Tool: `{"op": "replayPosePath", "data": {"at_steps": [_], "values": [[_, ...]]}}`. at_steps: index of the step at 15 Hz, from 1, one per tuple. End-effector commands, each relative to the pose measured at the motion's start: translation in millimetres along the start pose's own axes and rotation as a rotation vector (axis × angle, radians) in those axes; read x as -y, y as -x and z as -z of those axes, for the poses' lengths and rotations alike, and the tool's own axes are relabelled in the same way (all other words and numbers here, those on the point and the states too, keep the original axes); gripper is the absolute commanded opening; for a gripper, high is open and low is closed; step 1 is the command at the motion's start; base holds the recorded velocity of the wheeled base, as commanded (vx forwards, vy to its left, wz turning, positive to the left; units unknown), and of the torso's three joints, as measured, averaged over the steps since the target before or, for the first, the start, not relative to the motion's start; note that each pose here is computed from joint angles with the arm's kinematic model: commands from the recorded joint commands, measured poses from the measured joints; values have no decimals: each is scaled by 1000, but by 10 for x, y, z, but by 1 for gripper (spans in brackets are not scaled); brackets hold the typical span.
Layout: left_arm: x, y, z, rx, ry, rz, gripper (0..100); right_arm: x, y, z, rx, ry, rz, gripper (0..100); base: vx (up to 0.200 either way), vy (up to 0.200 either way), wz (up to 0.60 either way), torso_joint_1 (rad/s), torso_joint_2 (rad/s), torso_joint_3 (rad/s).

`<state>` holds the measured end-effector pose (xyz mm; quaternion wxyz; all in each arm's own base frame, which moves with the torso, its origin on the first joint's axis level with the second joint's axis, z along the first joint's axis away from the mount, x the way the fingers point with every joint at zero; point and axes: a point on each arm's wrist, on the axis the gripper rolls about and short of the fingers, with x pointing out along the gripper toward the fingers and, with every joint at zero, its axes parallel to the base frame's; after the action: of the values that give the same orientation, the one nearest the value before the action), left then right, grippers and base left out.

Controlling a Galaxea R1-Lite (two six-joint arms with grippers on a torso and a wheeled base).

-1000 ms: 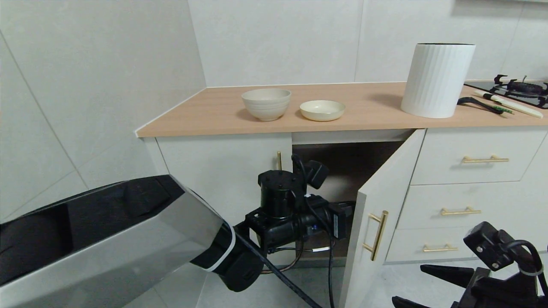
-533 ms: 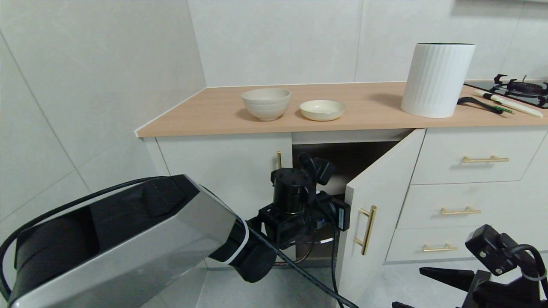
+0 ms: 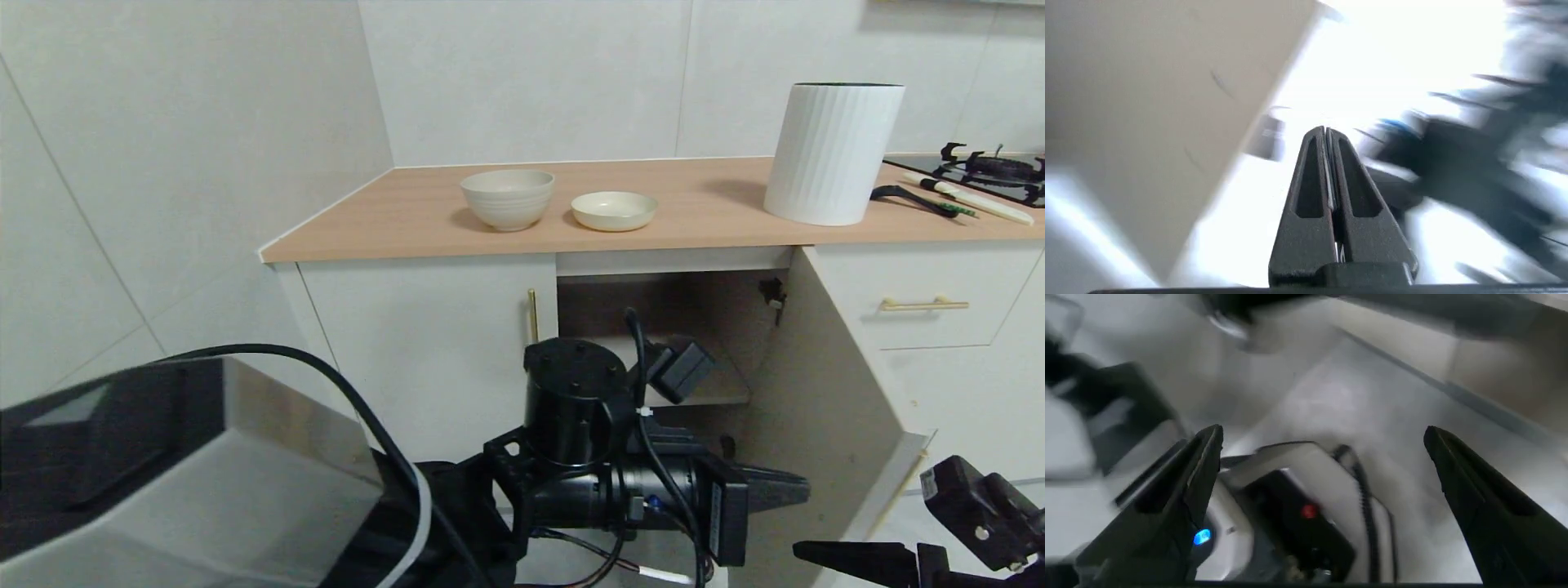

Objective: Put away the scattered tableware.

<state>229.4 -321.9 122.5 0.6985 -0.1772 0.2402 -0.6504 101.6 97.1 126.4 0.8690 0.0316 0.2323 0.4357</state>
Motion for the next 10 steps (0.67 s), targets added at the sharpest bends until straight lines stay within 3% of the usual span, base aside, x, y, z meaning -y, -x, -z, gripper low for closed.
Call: {"op": "replayPosePath", "data": {"at_steps": [1, 4, 6, 7, 10], "values": [[22, 263, -201, 76, -51, -60, 0, -12, 33, -7, 16, 5, -5, 100, 0, 0, 0, 0, 0, 0], [-336, 441, -210, 143, -146, -315, 0, 21, -52, -48, 5, -4, 35, 100, 0, 0, 0, 0, 0, 0], [-409, 712, -238, 150, -196, -421, 0, 72, -138, -153, 31, -21, 144, 100, 0, 0, 0, 0, 0, 0], [-368, 910, -295, 159, -203, -458, 0, 84, -156, -188, 45, -35, 177, 100, 0, 0, 0, 0, 0, 0], [-51, 1596, -470, 173, -144, -607, 0, 187, -193, -410, 97, -54, 285, 100, 0, 0, 0, 0, 0, 0]]}}
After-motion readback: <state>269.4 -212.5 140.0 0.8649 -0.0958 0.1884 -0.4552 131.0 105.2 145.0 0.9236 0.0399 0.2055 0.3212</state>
